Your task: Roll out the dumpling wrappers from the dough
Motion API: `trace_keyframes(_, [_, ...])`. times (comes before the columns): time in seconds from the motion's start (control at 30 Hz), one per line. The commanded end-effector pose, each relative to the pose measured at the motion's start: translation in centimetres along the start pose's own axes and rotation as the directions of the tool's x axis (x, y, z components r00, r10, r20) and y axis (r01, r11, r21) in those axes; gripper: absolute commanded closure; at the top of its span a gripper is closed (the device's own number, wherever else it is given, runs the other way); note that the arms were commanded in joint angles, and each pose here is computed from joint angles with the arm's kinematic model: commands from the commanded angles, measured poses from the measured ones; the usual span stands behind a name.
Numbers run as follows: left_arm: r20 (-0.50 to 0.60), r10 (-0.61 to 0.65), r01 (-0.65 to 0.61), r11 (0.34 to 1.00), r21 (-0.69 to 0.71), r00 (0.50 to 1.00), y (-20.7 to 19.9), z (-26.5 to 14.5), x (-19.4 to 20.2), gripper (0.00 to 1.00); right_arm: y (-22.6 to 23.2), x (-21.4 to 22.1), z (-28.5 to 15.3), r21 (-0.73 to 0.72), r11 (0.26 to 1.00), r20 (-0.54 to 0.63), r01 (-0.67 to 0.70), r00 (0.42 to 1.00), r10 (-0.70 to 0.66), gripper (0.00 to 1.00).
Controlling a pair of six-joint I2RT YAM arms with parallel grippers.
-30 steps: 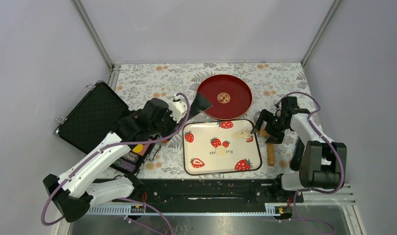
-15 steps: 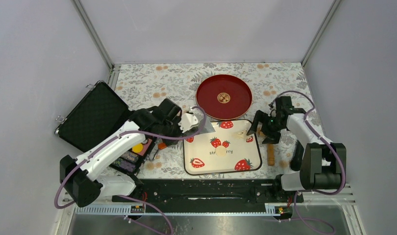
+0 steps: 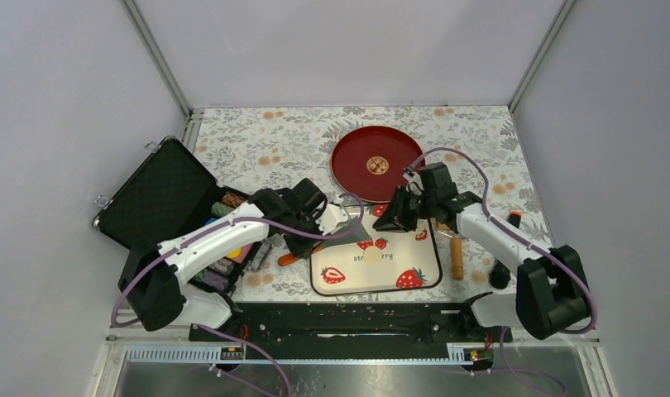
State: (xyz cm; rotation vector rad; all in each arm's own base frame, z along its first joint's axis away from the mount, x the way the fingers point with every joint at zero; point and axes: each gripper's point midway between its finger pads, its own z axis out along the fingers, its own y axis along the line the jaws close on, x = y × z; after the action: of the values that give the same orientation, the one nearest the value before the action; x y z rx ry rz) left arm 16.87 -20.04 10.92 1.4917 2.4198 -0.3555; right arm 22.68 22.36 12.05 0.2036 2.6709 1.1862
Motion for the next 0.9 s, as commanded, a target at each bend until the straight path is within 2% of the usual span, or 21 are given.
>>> trace_keyframes(0.0, [0.096,-0.030,0.032,0.999,-0.013,0.995,-0.1,0.0,-1.9,1.00,4.3,-0.6,2.4,-0.142,0.989,-0.016,-0.043,0.999,0.041,0.82])
trace_keyframes(0.13, [0.115,-0.024,0.027,0.999,-0.026,0.993,-0.2,-0.3,-1.9,1.00,5.3,0.1,5.0,-0.129,0.991,-0.076,-0.034,0.997,0.025,0.89])
trace_keyframes(0.37, [0.146,-0.028,0.037,0.997,-0.061,0.989,0.2,-1.1,-1.8,1.00,5.5,1.9,8.4,-0.068,0.998,-0.155,-0.007,0.988,-0.004,0.92])
trace_keyframes(0.87, [0.249,-0.006,0.038,0.991,-0.127,0.968,0.9,-2.7,-2.4,1.00,3.8,3.7,9.4,0.003,1.000,-0.219,-0.004,0.976,0.005,0.92])
